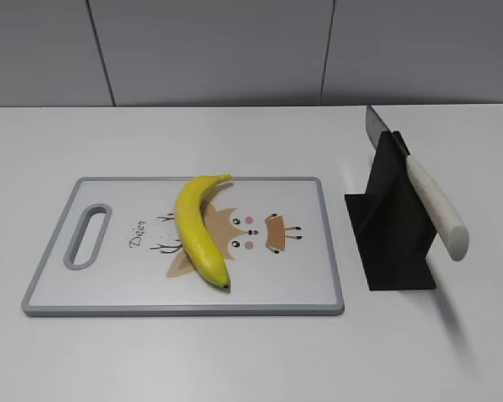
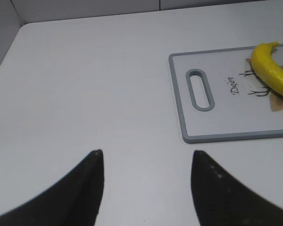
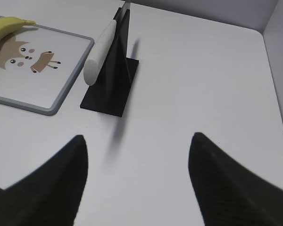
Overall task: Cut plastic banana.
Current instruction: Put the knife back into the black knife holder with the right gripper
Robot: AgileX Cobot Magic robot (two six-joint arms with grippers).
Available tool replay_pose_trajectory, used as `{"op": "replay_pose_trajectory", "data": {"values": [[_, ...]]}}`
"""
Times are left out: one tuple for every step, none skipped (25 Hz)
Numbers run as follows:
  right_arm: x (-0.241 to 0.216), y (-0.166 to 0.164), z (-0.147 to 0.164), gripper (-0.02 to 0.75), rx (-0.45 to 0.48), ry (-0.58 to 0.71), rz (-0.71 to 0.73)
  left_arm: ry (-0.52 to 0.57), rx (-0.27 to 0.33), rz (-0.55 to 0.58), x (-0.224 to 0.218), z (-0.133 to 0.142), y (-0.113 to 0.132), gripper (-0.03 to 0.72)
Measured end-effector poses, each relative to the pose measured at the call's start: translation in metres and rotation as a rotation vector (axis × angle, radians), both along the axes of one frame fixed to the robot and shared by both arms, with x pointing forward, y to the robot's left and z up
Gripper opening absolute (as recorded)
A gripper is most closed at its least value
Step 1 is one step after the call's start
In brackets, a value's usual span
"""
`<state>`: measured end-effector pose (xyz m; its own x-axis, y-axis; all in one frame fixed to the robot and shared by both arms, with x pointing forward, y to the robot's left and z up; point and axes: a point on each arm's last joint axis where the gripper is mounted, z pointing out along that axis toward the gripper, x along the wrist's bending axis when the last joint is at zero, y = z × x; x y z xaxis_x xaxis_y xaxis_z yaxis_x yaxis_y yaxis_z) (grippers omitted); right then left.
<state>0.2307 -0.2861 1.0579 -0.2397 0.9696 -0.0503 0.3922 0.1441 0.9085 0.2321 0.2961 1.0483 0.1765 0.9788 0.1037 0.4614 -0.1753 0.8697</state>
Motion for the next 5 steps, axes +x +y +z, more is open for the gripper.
{"op": "replay_pose_trajectory", "data": {"values": [[0.0, 0.0, 0.0, 0.522, 0.0, 0.0, 0.0, 0.0, 0.0, 0.0, 0.0, 0.0, 0.0, 0.573], [0.0, 0.0, 0.0, 0.522, 0.0, 0.0, 0.0, 0.0, 0.0, 0.0, 0.0, 0.0, 0.0, 0.573], [0.0, 0.0, 0.0, 0.522, 0.0, 0.0, 0.0, 0.0, 0.0, 0.0, 0.0, 0.0, 0.0, 0.573], [0.0, 0.0, 0.0, 0.522, 0.0, 0.0, 0.0, 0.0, 0.0, 0.0, 0.0, 0.0, 0.0, 0.573], [0.0, 0.0, 0.0, 0.522, 0.0, 0.0, 0.0, 0.0, 0.0, 0.0, 0.0, 0.0, 0.0, 0.573]]}}
